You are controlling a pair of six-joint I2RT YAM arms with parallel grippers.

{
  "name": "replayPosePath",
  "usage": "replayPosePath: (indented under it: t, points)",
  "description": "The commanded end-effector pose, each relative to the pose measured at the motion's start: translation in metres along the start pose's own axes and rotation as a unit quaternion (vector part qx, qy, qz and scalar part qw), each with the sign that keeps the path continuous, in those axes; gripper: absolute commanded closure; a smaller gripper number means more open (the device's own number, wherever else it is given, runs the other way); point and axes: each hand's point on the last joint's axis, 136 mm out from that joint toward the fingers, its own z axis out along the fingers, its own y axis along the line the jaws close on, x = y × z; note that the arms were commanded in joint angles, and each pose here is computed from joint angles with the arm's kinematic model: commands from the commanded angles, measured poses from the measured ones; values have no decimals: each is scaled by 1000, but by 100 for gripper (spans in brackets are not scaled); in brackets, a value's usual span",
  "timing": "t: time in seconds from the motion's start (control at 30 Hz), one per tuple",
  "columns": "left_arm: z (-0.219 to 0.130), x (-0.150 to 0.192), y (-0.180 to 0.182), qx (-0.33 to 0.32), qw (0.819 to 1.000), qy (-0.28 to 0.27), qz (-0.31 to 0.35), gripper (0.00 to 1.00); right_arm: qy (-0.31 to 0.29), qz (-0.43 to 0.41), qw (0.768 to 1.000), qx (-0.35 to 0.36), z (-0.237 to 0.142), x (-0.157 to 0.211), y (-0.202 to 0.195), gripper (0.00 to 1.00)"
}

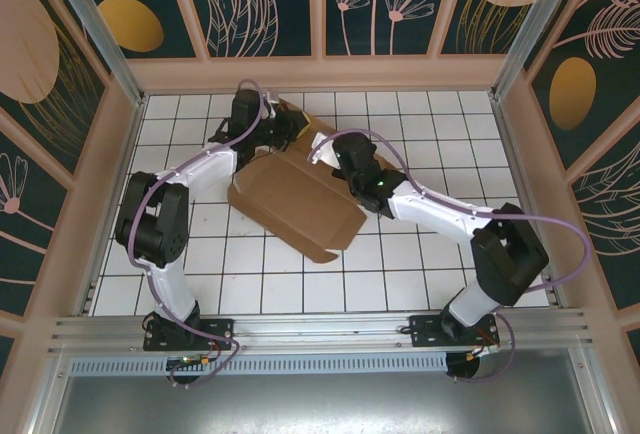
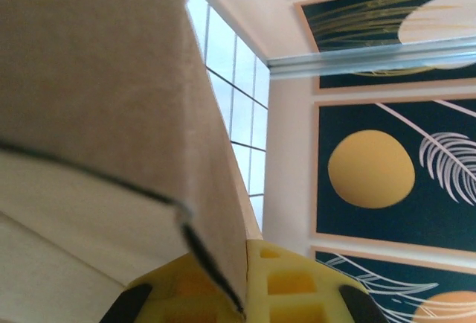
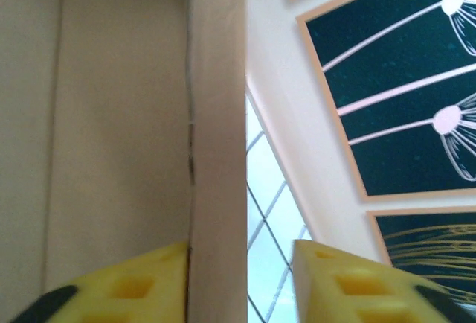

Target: Fold the paper box

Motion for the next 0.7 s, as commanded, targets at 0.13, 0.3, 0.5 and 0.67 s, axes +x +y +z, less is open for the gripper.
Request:
replayPosePath:
  t: [0.13, 0.3, 0.5, 0.67]
  points:
    - [-19, -5, 4, 18, 998, -59, 19, 100, -130, 155, 971, -126, -74, -51, -8, 48]
    - [-45, -8, -6, 52, 992, -112, 20, 100, -144, 335, 924, -113, -101, -58, -47, 44]
    - [-76, -4, 7, 60, 982, -180, 10, 100, -134, 503, 839, -160, -107, -49, -61, 54]
    - [-91, 3, 27, 59, 974, -216, -26, 100, -38, 643, 719, -263, -81, -25, -52, 55]
